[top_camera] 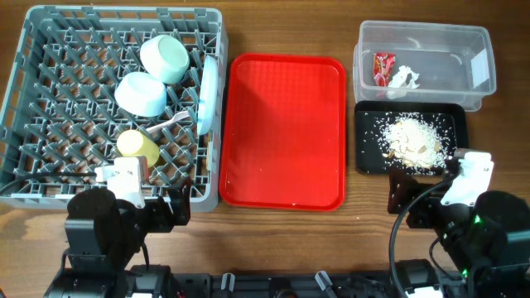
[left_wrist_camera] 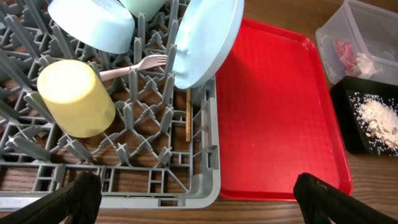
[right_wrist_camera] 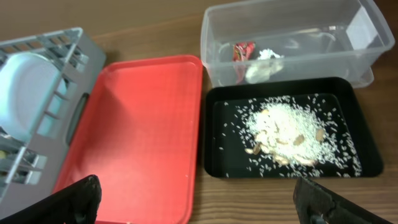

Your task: Sort waste into correct bins and load items into the dishwasher rack

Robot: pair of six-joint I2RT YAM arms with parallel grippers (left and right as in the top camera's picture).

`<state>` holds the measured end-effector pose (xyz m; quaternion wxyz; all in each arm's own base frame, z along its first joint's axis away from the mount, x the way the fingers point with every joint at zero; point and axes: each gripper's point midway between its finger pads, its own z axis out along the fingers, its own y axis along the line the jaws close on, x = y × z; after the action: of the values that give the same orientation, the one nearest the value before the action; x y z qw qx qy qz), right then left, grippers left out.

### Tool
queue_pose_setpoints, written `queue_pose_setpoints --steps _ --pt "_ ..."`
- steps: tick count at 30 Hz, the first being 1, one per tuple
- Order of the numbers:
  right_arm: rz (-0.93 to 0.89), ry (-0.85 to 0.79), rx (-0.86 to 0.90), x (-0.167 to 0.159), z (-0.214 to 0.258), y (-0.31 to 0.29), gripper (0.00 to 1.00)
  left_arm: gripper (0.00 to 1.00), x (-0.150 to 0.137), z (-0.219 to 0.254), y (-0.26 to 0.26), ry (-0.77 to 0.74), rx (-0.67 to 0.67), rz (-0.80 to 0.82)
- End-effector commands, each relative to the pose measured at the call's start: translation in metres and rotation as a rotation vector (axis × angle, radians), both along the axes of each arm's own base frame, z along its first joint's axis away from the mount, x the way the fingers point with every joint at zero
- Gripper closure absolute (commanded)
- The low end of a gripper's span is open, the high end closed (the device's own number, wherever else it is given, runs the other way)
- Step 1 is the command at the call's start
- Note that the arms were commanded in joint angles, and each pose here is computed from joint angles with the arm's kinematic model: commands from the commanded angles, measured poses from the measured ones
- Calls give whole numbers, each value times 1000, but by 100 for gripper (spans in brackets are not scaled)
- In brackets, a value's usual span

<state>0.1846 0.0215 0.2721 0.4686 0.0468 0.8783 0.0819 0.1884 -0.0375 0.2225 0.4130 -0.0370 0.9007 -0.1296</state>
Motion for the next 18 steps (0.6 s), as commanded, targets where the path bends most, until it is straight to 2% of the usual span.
queue_pose_setpoints --steps 1,5,10,18 --pt "-54 -70 -79 -2 -7 -16 0 0 -1 -3 -2 4 5 -22" --pt "35 -310 -136 11 -4 -5 0 0 -1 -3 -2 4 5 -22" --pt "15 -562 -114 32 2 -3 0 0 -1 -3 -2 4 5 -22" --pt "37 -763 -129 49 -12 4 0 0 -1 -3 -2 4 5 -22"
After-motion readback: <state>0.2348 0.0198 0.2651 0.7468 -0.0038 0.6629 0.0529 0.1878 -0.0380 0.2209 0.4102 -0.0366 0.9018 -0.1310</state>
